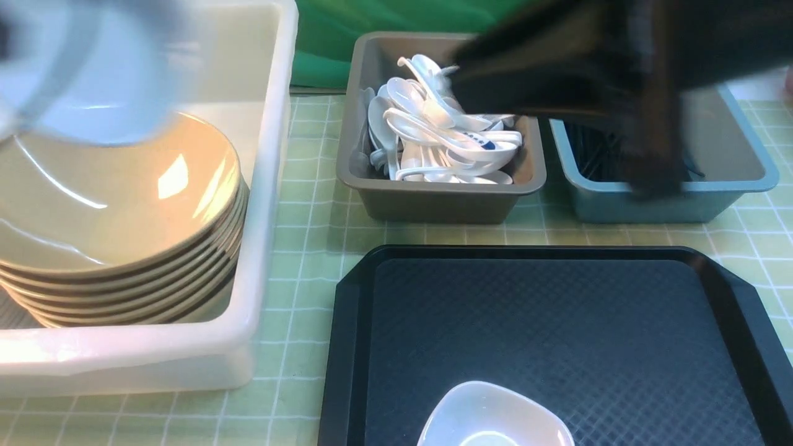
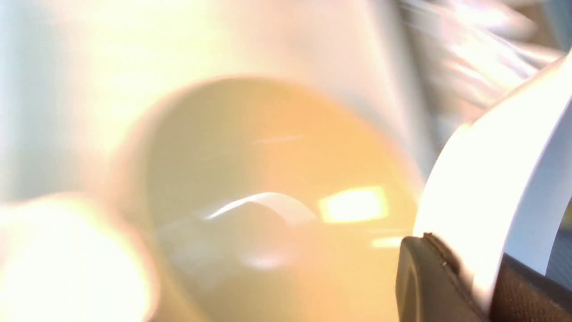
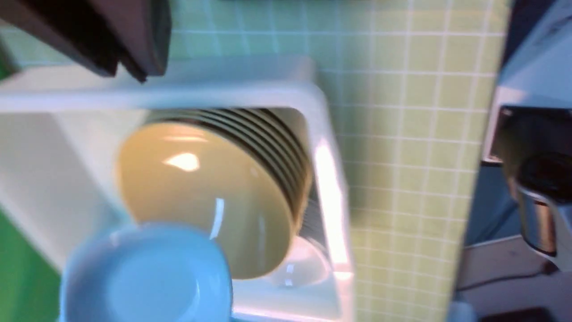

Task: On green table put chopsticks spoon bowls plates into blue grey white boxes.
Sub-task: 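Place the white bowl into the white bin with the other dishes with the left gripper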

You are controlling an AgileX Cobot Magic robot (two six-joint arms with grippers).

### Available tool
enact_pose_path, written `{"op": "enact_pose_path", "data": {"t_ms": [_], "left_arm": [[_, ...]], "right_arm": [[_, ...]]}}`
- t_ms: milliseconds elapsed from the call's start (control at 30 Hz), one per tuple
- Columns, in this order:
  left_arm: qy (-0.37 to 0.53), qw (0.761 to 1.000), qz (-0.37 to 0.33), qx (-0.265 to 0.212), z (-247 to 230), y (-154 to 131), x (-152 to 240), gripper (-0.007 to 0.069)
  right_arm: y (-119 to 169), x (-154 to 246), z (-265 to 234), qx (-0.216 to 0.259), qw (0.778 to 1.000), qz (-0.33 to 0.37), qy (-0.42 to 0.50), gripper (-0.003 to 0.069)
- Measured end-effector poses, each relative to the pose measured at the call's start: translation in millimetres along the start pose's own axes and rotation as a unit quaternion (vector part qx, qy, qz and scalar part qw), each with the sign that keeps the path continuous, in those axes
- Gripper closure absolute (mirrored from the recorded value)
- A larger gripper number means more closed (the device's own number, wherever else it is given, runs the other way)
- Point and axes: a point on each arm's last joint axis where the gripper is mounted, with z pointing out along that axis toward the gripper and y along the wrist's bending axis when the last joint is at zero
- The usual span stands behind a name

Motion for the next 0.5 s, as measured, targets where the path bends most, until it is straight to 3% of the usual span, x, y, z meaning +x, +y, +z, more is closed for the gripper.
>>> {"op": "enact_pose_path", "data": {"t_ms": [133, 267, 500], "left_arm": [[-0.001, 0.981, -0.115, -0.158, -14.1, 53.4, 19.3, 0.061], [0.034, 0.957, -0.164, -0.236, 7.7, 85.5, 17.8, 0.061], [0.08, 0.946, -0.187, -0.253, 49.0, 113.2, 13.7, 0.061]], "right_arm": [[-9.3, -8.4, 34.4, -0.04, 0.999, 0.005, 0.007, 0.0635], [-6.3, -9.6, 43.0, -0.057, 0.998, -0.003, 0.01, 0.0636], [-3.5, -10.0, 42.1, -0.071, 0.997, -0.007, 0.014, 0.0636]]}}
